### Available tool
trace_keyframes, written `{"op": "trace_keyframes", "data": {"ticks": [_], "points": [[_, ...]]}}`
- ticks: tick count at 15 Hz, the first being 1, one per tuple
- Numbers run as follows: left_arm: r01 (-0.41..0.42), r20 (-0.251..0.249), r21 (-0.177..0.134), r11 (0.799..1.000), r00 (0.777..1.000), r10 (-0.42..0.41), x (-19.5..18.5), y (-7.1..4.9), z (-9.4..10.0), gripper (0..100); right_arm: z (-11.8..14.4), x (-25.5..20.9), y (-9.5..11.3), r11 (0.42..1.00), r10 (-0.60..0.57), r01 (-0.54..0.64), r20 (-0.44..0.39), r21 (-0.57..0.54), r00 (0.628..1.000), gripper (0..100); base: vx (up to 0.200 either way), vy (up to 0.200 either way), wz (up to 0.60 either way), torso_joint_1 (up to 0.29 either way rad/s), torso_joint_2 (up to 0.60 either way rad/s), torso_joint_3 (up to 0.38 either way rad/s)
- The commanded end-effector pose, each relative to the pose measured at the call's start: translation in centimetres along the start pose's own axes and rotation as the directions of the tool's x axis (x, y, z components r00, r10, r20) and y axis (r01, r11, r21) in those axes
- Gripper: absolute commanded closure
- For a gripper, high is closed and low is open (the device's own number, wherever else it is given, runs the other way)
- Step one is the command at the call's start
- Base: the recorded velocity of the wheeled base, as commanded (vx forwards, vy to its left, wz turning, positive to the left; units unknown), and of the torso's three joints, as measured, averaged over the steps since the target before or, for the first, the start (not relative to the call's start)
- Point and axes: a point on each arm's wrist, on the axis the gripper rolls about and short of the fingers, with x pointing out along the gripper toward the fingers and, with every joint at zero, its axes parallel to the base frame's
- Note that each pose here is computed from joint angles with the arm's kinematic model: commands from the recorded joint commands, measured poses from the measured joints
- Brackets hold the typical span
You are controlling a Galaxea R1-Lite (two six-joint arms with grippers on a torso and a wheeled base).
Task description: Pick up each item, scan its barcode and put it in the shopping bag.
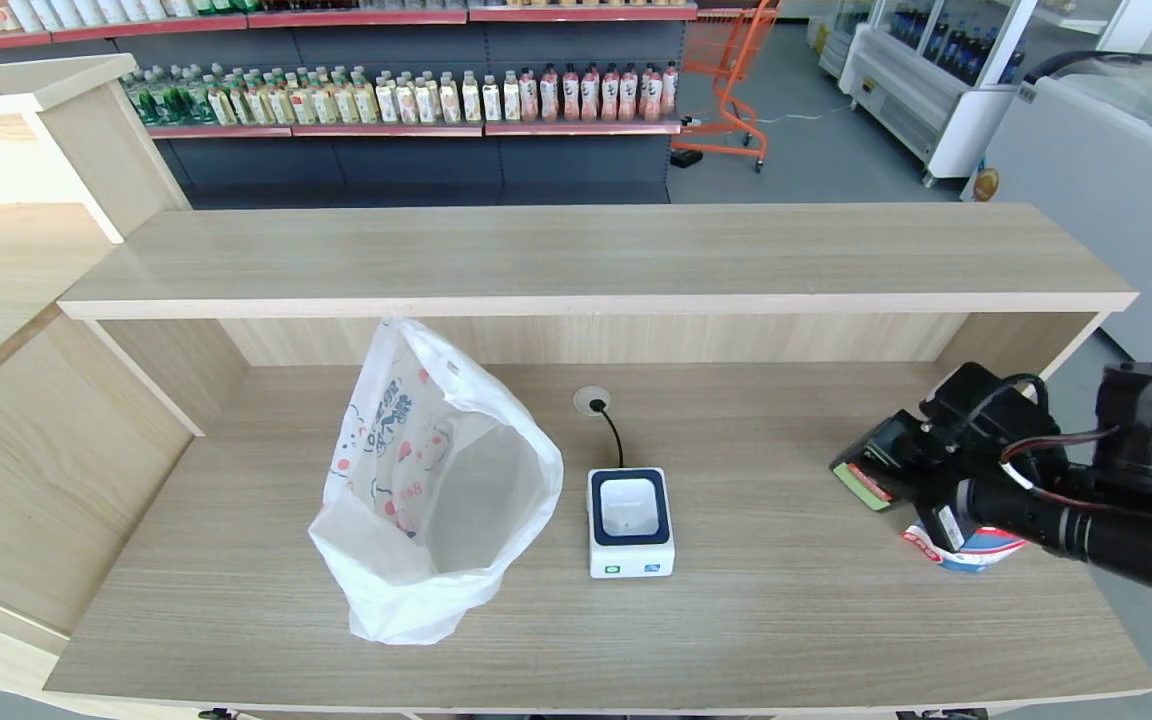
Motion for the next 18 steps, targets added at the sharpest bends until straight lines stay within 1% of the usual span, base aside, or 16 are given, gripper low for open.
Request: {"op": "trace_keyframes", "data": {"ticks": [1, 2, 3, 4, 5, 6, 7, 8, 9, 10, 11, 12, 13, 14, 17, 18], "points": [[-0.001, 0.000, 0.000, 1.000, 1.000, 0.001, 0.0, 0.0, 0.0, 0, 2.2, -5.2, -1.2, 0.950, -0.079, 0.123, 0.159, -0.289, 0.984, 100, 0.000, 0.000, 0.00, 0.000, 0.00, 0.000], [-0.001, 0.000, 0.000, 1.000, 1.000, 0.001, 0.0, 0.0, 0.0, 0, 2.8, -6.2, -1.4, 0.904, -0.057, 0.144, 0.220, -0.402, 0.974, 100, 0.000, 0.000, 0.00, 0.000, 0.00, 0.000], [-0.001, 0.000, 0.000, 1.000, 1.000, 0.001, 0.0, 0.0, 0.0, 0, 2.9, -6.7, -1.4, 0.872, -0.056, 0.162, 0.235, -0.462, 0.970, 100, 0.000, 0.000, 0.00, 0.000, 0.00, 0.000], [-0.001, 0.000, 0.000, 1.000, 1.000, 0.001, 0.0, 0.0, 0.0, 0, 3.1, -7.6, -1.6, 0.650, -0.001, 0.231, 0.302, -0.724, 0.953, 100, 0.000, 0.000, 0.00, 0.000, 0.00, 0.000], [-0.001, 0.000, 0.000, 1.000, 1.000, 0.001, 0.0, 0.0, 0.0, 0, 2.9, -7.2, -1.2, 0.481, 0.101, 0.251, 0.338, -0.840, 0.936, 100, 0.000, 0.000, 0.00, 0.000, 0.00, 0.000], [-0.001, 0.000, 0.000, 1.000, 1.000, 0.001, 0.0, 0.0, 0.0, 0, 2.6, -6.0, -0.3, 0.299, 0.205, 0.262, 0.330, -0.918, 0.921, 100, 0.000, 0.000, 0.00, 0.000, 0.00, 0.000], [-0.001, 0.000, 0.000, 1.000, 1.000, 0.001, 0.0, 0.0, 0.0, 0, 2.5, -5.3, 0.4, 0.209, 0.255, 0.264, 0.313, -0.942, 0.915, 100, 0.000, 0.000, 0.00, 0.000, 0.00, 0.000], [-0.001, 0.000, 0.000, 1.000, 1.000, 0.001, 0.0, 0.0, 0.0, 0, 2.3, -4.1, 1.9, 0.076, 0.353, 0.272, 0.281, -0.959, 0.892, 100, 0.000, 0.000, 0.00, 0.000, 0.00, 0.000], [-0.002, 0.000, 0.000, 1.000, 1.000, 0.002, 0.0, 0.0, 0.0, 0, 2.7, -3.1, 4.1, -0.022, 0.479, 0.329, 0.279, -0.944, 0.832, 100, 0.000, 0.000, 0.00, 0.000, 0.00, 0.000], [-0.001, 0.000, 0.000, 1.000, 1.000, 0.001, 0.0, 0.0, 0.0, 0, 3.5, -2.0, 6.5, -0.051, 0.601, 0.399, 0.291, -0.915, 0.744, 100, 0.000, 0.000, 0.00, 0.000, 0.00, 0.000], [-0.001, 0.000, 0.000, 1.000, 1.000, 0.001, 0.0, 0.0, 0.0, 0, 3.6, -0.8, 9.0, -0.022, 0.726, 0.457, 0.300, -0.889, 0.619, 100, 0.000, 0.000, 0.00, 0.000, 0.00, 0.000], [-0.001, 0.000, 0.000, 1.000, 1.000, 0.001, 0.0, 0.0, 0.0, 0, 3.2, 0.4, 11.0, 0.017, 0.802, 0.460, 0.287, -0.888, 0.524, 100, 0.000, 0.000, 0.00, 0.000, 0.00, 0.000], [-0.001, 0.000, 0.000, 1.000, 1.000, 0.001, 0.0, 0.0, 0.0, 0, 2.8, 1.4, 12.3, 0.029, 0.832, 0.470, 0.282, -0.882, 0.478, 100, 0.000, 0.000, 0.00, 0.000, 0.00, 0.000], [-0.001, 0.000, 0.000, 1.000, 1.000, 0.001, 0.0, 0.0, 0.0, 0, 2.6, 2.2, 12.7, 0.036, 0.837, 0.493, 0.297, -0.869, 0.460, 100, 0.000, 0.000, 0.00, 0.000, 0.00, 0.000], [-0.001, 0.000, 0.000, 1.000, 1.000, 0.001, 0.0, 0.0, 0.0, 0, 2.4, 3.3, 13.0, 0.044, 0.830, 0.521, 0.322, -0.853, 0.456, 100, 0.000, 0.000, 0.00, 0.000, 0.00, 0.000], [-0.001, 0.000, 0.000, 1.000, 1.000, 0.001, 0.0, 0.0, 0.0, 0, 2.6, 3.7, 13.0, 0.065, 0.833, 0.557, 0.352, -0.828, 0.426, 100, 0.000, 0.000, 0.00, 0.000, 0.00, 0.000]]}}
